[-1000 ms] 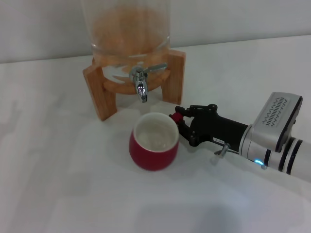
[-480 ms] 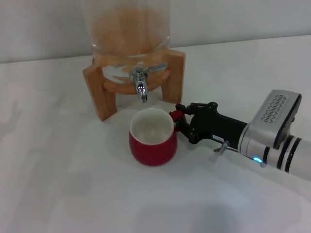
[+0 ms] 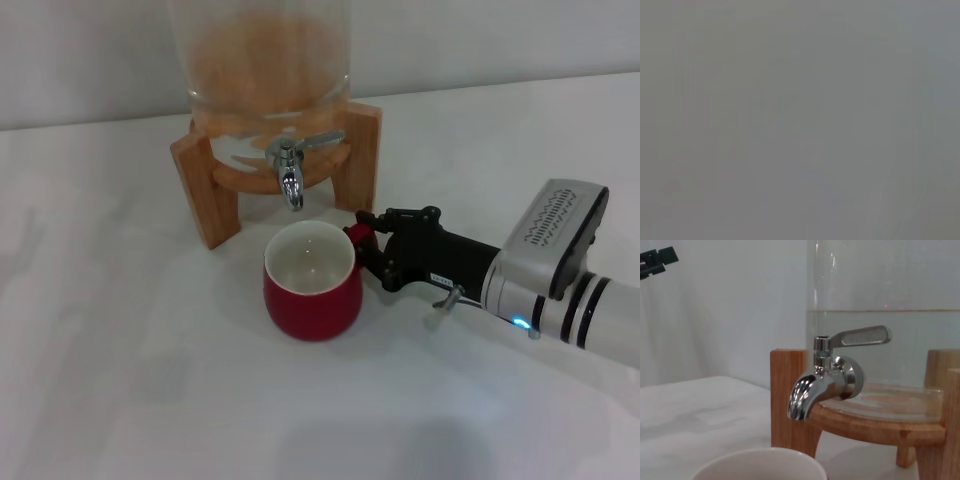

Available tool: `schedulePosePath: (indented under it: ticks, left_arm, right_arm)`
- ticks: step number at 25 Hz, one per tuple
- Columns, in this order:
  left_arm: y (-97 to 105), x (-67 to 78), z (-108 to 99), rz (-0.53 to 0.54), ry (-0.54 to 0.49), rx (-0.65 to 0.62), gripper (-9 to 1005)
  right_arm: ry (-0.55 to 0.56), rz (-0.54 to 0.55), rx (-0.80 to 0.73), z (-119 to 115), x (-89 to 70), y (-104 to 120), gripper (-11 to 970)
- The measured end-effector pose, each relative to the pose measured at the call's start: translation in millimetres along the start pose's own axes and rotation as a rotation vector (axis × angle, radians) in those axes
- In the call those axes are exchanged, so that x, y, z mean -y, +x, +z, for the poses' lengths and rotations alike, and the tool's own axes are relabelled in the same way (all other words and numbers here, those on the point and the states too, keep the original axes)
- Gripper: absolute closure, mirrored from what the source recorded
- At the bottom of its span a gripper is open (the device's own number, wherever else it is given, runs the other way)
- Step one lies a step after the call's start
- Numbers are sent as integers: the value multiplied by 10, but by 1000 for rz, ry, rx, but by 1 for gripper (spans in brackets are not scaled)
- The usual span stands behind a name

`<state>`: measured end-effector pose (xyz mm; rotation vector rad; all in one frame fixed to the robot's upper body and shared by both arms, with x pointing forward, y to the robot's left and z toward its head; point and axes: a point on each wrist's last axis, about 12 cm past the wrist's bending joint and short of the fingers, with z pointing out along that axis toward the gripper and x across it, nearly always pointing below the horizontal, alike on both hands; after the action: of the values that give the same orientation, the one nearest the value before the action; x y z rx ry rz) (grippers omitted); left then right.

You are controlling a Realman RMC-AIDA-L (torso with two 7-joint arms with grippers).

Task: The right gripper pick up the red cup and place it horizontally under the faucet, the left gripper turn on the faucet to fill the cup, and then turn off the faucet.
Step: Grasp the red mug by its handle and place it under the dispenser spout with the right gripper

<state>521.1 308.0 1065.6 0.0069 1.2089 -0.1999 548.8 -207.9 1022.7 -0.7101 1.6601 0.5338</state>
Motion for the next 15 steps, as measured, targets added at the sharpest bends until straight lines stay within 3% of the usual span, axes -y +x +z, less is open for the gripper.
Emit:
schedulePosePath:
  ticks: [15]
  left_arm:
    - [7, 20, -1, 1, 11, -4, 117]
  right_arm:
    - [44, 19, 7, 6, 67, -24, 732]
